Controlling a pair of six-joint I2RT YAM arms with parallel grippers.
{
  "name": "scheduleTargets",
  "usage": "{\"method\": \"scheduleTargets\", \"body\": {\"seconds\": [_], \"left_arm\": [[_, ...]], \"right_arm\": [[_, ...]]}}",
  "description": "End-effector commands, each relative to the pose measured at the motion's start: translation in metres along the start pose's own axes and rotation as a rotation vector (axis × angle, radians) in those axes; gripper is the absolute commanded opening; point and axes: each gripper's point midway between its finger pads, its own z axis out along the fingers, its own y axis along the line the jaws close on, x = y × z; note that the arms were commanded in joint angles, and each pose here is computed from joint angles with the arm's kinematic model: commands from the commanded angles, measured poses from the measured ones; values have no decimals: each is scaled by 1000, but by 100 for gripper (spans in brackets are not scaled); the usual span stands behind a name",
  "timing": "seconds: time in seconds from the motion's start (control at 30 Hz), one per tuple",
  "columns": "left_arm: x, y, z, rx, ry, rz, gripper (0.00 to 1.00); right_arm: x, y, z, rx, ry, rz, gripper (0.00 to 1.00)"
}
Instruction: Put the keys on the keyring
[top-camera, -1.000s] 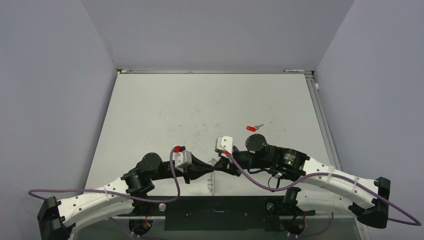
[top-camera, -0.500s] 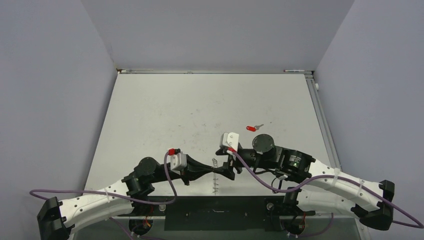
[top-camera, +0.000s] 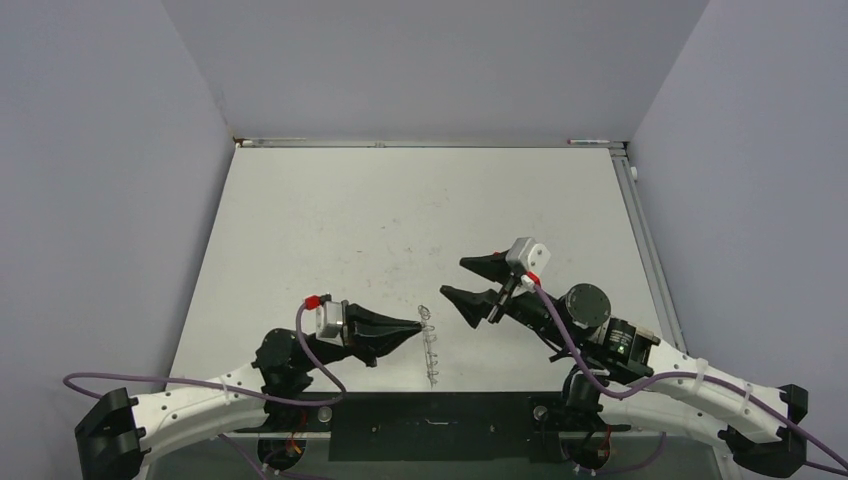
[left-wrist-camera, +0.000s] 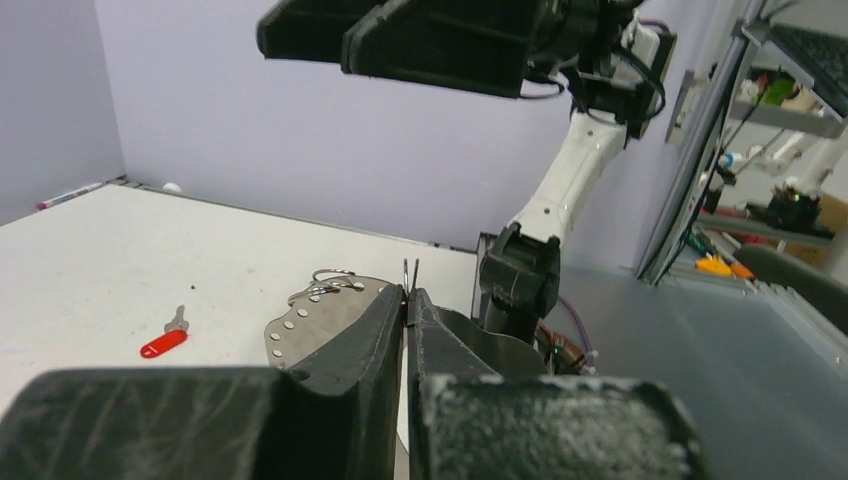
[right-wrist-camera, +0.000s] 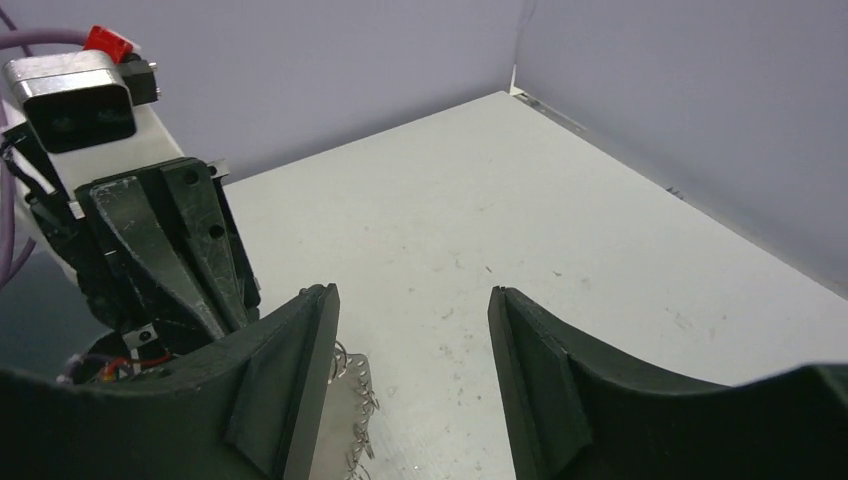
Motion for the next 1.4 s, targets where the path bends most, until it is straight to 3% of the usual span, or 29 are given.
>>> {"method": "scheduleTargets", "body": {"seconds": [0.0,0.23,0.43,0.67,0.83,1.0,1.23,1.37], "left_arm": [[-61,7,5,-74,-259,-93,0],[-61,64,-3,-419,-315,-327,0],[-49,83,-8,-546,-230,-277,0],[-55,86,-12,-582,-174,-177,0],[-55,89,-16,-627,-62,-107,0],[-70,85,-20,-648,47,-51,0],[-78,64,-15,-557,201,-12,0],[-73,61,-23,-530,274,61,0]], "right_arm": [[-19,-23,2,149,-103,66,57],[-11,-60,-4,377,-128,150,56],[3,-95,-14,627,-70,208,56],[28,-124,-20,809,41,235,74],[75,-184,-16,896,277,353,82],[118,-235,-45,1084,373,516,82],[156,-258,-53,1205,402,588,80],[186,-267,-52,1234,464,628,74]]}}
